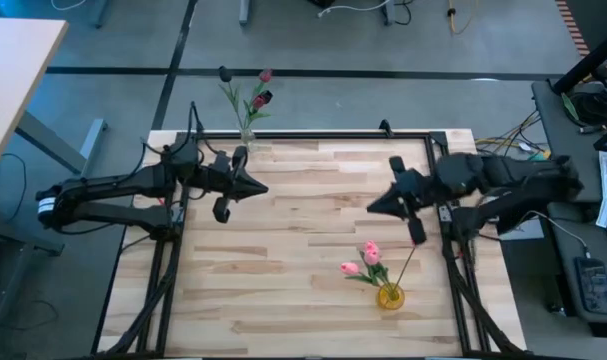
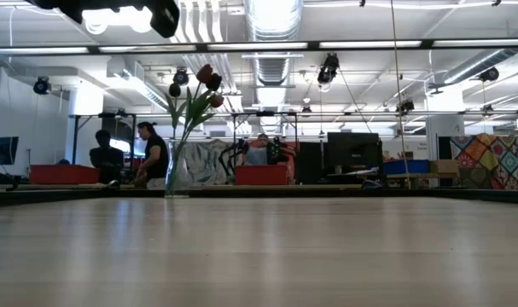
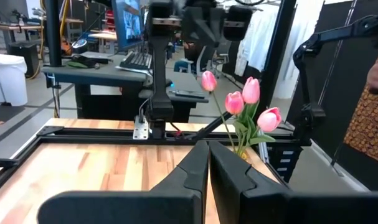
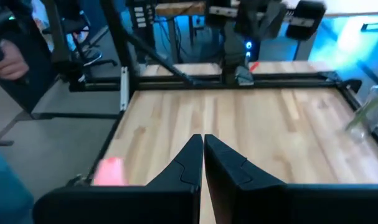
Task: Sort flowers into vase by color
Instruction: Return to Home Position
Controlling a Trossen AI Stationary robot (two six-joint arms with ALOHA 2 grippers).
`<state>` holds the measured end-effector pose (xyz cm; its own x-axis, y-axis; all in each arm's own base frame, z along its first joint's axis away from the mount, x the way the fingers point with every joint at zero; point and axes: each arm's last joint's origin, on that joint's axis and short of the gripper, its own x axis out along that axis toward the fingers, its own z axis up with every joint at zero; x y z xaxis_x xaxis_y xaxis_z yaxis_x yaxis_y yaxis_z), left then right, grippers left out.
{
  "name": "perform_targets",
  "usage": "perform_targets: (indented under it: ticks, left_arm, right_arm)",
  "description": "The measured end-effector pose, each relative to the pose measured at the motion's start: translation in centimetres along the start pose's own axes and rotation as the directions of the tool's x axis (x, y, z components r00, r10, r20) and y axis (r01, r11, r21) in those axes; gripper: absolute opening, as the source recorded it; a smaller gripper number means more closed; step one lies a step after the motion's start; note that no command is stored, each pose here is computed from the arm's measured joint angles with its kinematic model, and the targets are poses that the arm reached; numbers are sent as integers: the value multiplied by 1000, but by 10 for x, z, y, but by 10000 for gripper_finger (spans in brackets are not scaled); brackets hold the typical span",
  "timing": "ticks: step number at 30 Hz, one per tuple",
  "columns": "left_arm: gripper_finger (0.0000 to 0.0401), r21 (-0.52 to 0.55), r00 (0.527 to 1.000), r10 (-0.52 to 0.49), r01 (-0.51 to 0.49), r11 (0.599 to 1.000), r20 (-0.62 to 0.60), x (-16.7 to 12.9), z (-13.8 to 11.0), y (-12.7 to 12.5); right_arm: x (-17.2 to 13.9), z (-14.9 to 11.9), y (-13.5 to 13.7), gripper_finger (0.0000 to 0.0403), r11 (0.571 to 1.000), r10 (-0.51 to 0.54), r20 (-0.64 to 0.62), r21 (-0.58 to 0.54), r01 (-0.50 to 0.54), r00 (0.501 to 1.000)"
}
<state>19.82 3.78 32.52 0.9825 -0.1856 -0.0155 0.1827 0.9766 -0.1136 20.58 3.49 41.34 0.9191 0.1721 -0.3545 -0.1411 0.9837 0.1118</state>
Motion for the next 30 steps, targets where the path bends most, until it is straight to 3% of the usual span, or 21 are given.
perform_targets:
  ticks: [5, 10, 21, 30]
  left_arm:
    - [0, -13, 1000, 5, -5, 1000, -3, 11, -4, 3]
    - [0, -10, 997, 73, -74, 997, -14, 15, -8, 2]
    - [0, -14, 958, 275, -277, 961, -80, 9, -46, -6]
    - [0, -15, 924, 369, -373, 928, -101, -22, -93, -18]
  right_arm:
    - [11, -15, -38, 8, 1000, -13, 61, -27, 15, 998]
    - [14, -34, -64, 8, 998, -39, 118, -44, 45, 992]
    - [10, -102, -77, 8, 991, -130, 237, 3, 133, 963]
    - [18, -156, -81, 8, 983, -182, 290, 39, 178, 940]
